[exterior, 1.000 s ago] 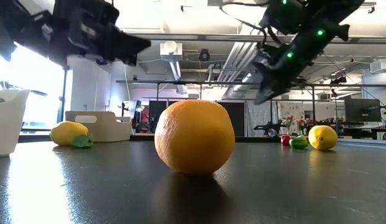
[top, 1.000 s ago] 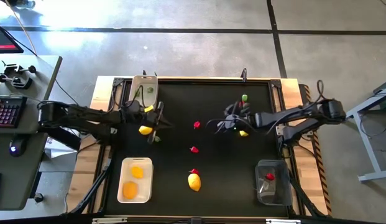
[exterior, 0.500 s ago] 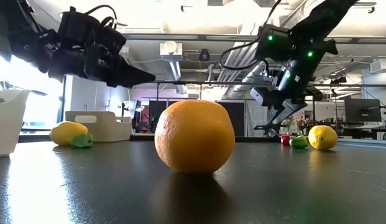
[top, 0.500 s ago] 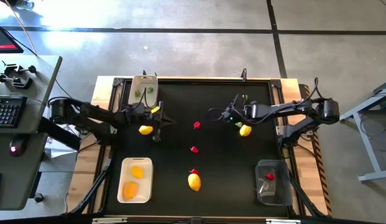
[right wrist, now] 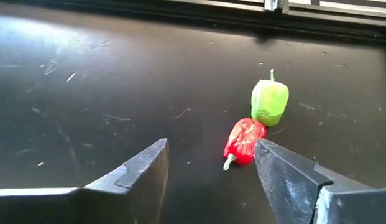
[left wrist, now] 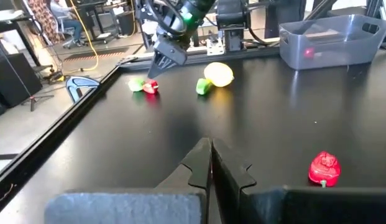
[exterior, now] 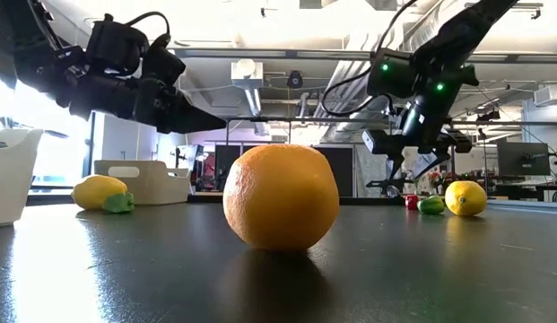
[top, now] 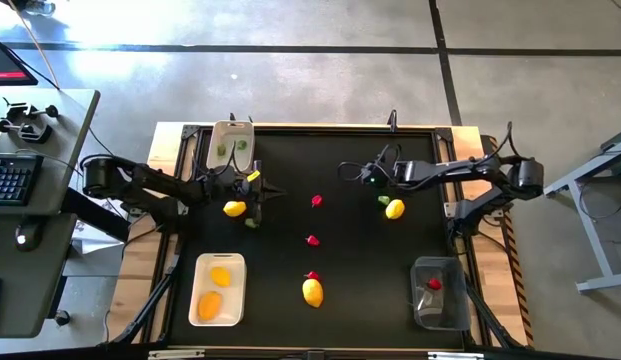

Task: Sort produce into baskets
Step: Put the red chili pepper into the black transparent bin, then put the green chili pepper into the gray bin

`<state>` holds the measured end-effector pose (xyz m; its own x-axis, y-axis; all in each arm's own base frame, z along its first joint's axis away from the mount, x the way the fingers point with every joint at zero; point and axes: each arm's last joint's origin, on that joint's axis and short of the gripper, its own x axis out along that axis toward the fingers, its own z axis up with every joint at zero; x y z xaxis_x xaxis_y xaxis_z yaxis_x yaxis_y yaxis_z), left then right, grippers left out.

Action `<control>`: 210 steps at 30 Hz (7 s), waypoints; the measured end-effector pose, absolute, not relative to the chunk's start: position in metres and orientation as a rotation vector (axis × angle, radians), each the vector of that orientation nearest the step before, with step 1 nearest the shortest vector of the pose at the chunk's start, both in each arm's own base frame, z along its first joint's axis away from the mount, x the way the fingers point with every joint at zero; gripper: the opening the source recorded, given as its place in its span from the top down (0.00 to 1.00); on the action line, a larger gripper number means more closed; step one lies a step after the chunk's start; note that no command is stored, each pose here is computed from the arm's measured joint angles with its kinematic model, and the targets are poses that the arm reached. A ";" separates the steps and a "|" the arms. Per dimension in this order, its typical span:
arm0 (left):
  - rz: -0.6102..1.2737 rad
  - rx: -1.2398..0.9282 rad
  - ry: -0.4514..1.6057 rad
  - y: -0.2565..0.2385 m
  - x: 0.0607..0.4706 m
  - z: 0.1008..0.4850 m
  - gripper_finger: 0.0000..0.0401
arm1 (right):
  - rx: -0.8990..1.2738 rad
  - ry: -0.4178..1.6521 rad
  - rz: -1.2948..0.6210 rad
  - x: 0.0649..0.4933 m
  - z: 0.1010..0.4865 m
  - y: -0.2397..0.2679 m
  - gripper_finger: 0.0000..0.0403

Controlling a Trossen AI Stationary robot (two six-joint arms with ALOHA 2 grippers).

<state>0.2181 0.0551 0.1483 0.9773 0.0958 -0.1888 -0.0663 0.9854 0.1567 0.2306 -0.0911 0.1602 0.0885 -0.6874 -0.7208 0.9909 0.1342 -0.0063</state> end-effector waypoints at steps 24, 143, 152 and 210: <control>0.109 0.160 0.211 0.056 0.218 0.147 1.00 | 0.463 0.742 -1.549 0.235 0.106 -0.113 0.58; 0.063 0.277 0.222 0.058 0.227 0.154 1.00 | 0.292 1.562 -0.575 0.254 0.187 -0.063 0.45; 0.062 0.275 0.226 0.058 0.227 0.154 1.00 | 0.333 1.668 -0.536 0.258 0.163 -0.077 0.46; 0.054 0.214 0.266 0.072 0.251 0.183 1.00 | -0.086 0.322 -0.299 0.315 0.224 -0.088 0.90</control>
<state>0.2507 0.0716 0.1829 0.9636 0.0806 -0.2547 -0.0244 0.9759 0.2167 0.3149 -0.0883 0.2239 0.9051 -0.3025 -0.2988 0.2752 0.9525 -0.1306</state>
